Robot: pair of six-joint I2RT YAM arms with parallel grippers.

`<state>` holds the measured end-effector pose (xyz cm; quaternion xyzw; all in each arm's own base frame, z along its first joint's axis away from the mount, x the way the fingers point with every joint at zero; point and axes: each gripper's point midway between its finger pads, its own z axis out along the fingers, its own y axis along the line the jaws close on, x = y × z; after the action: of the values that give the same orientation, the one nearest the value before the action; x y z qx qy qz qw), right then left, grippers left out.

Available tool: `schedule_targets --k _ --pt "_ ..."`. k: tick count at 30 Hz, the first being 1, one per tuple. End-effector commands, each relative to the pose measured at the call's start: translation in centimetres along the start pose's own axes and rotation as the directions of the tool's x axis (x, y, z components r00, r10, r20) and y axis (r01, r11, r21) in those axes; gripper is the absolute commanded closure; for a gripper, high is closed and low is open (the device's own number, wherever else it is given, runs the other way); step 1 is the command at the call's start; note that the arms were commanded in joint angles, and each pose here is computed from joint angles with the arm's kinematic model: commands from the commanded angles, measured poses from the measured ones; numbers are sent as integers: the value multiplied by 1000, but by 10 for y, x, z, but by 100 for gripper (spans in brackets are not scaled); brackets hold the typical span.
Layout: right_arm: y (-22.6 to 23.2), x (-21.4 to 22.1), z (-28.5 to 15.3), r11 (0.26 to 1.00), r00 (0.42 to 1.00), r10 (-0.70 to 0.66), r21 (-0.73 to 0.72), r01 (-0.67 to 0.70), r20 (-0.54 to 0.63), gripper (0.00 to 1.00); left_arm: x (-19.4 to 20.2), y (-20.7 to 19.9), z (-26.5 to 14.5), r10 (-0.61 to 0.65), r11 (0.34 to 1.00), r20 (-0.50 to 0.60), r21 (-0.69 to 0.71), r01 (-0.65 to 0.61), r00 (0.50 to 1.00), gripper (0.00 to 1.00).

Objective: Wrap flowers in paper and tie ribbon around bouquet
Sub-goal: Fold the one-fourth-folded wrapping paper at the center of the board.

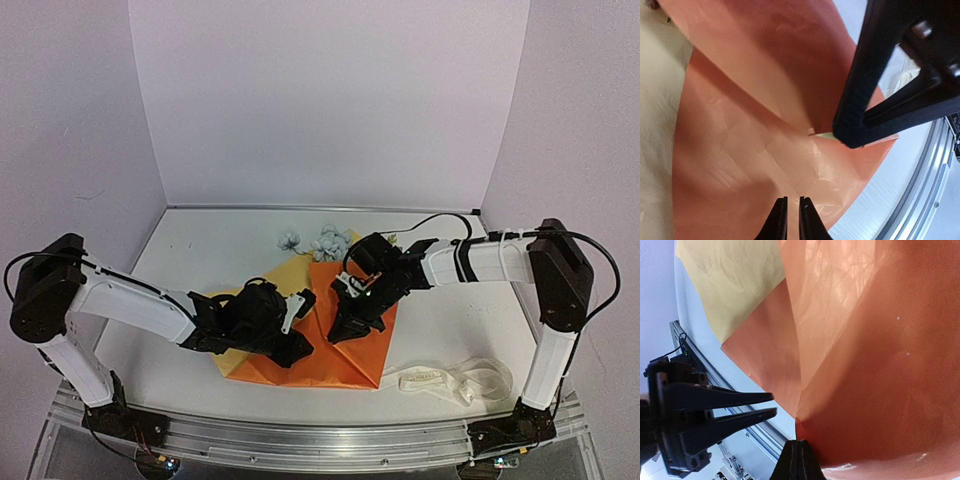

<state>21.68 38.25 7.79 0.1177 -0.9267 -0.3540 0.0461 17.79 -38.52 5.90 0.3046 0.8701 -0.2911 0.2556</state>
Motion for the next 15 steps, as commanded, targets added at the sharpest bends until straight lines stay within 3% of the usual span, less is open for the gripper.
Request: schedule_targets --k 1,8,15 --pt "7 3 5 999 1000 -19 -40 18 -3 100 -34 -1 -30 -92 996 102 28 90 990 80" --pt "16 8 0 997 999 -37 -66 37 -4 100 -64 22 -41 -185 981 159 92 172 970 61" --pt "19 15 -3 996 999 -40 -79 39 -13 100 -82 24 -23 -176 975 146 164 152 973 47"
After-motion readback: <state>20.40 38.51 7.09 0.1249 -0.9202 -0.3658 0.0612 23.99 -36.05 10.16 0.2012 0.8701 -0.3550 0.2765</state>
